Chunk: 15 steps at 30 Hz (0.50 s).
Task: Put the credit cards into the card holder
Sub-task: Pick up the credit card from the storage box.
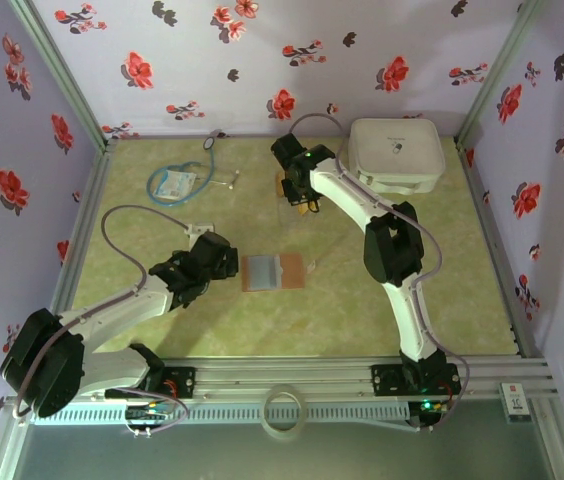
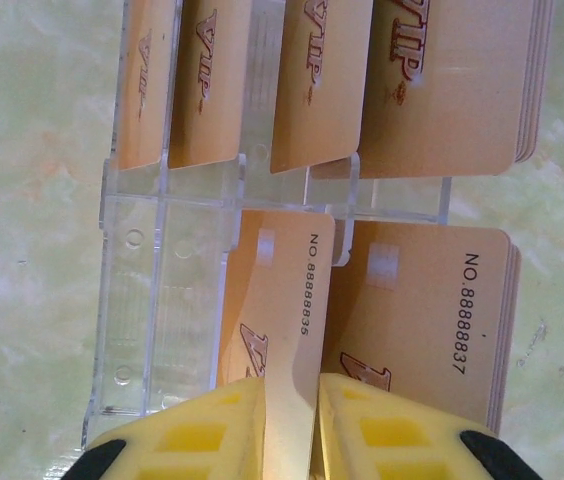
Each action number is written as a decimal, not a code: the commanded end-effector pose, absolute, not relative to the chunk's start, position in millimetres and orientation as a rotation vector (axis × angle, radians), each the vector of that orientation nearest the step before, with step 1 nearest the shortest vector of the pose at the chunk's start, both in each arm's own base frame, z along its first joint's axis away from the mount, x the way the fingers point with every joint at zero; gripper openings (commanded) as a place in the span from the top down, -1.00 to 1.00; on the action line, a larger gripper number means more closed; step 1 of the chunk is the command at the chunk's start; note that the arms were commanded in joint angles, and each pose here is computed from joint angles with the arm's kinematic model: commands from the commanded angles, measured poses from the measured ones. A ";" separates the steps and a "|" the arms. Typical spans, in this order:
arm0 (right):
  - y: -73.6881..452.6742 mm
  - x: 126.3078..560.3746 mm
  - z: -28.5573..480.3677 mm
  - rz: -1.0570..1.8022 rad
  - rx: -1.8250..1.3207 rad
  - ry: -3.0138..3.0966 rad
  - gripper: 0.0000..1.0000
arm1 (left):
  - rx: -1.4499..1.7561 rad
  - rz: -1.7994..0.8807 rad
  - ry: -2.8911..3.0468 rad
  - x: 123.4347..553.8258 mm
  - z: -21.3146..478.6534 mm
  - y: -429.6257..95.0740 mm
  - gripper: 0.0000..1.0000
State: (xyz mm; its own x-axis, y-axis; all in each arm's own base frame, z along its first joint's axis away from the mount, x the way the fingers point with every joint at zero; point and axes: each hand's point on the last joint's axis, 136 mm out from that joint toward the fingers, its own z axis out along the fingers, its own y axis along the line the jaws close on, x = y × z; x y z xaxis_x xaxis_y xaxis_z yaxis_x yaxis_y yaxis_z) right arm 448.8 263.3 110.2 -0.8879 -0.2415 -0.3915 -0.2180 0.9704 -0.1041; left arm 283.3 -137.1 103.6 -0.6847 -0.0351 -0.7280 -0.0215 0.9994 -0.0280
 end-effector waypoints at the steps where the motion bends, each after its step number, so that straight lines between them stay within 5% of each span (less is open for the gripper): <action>1: 268.8 448.2 112.3 -0.067 -0.348 2.711 0.59 | -0.059 -0.019 2.323 284.3 99.8 -133.4 -0.99; 15: 273.3 450.1 112.7 -0.035 -0.342 2.712 0.76 | -0.054 -0.017 2.329 284.1 97.6 -133.3 -0.99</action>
